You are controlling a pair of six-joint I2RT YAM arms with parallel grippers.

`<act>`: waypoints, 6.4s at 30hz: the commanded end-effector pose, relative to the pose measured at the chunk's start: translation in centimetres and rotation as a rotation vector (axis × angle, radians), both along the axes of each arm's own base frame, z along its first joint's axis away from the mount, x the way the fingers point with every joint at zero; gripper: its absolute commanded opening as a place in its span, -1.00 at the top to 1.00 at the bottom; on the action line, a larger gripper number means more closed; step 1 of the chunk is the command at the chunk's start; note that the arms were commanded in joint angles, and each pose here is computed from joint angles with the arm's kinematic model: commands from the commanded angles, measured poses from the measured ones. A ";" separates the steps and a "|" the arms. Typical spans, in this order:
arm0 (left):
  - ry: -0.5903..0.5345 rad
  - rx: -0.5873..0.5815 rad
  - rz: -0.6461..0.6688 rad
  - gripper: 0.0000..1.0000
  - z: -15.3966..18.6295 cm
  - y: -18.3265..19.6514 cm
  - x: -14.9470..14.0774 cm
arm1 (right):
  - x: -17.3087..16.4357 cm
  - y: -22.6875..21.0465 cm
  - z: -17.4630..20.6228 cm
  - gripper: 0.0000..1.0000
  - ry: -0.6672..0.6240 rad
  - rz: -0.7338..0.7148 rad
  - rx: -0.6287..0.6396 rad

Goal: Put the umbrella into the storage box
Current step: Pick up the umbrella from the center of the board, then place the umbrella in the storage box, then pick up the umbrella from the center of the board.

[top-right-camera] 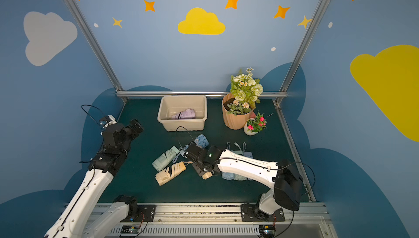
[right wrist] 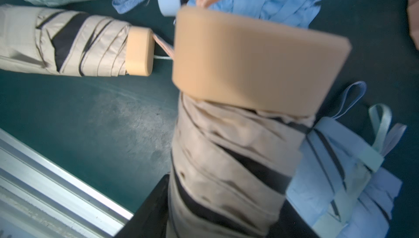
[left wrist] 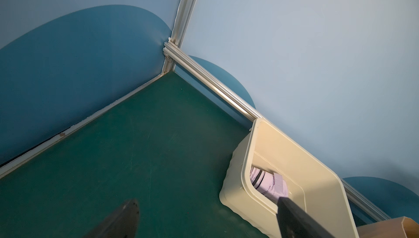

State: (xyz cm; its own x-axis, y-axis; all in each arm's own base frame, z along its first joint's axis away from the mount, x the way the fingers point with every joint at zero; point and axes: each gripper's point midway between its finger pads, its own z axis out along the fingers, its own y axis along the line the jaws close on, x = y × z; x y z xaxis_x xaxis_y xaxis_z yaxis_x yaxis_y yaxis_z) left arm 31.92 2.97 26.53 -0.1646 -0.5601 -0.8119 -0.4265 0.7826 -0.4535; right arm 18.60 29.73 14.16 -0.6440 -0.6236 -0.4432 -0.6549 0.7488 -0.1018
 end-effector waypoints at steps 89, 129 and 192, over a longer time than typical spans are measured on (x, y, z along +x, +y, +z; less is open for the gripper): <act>0.137 0.496 -0.637 -1.00 -2.5 -5.8 0.8 | 20.5 12.0 18.3 -0.79 -0.811 0.491 0.133; 0.829 0.738 -1.374 -0.93 -19.5 -13.7 -6.0 | 7.6 -1.0 13.0 -0.74 -0.629 0.007 0.366; 0.845 1.000 -1.231 -0.08 -16.9 -10.3 -5.8 | 6.9 -3.8 11.1 -0.75 -0.609 -0.073 0.369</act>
State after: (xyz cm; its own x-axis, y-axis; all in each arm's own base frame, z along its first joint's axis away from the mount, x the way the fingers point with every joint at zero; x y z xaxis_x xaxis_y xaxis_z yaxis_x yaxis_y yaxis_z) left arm 26.11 -8.17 8.07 -0.6095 0.7652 -0.2075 0.7113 0.6433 0.2831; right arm 25.59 26.68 24.89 -0.2358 -0.3756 -0.8963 -0.5319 0.8218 -0.2044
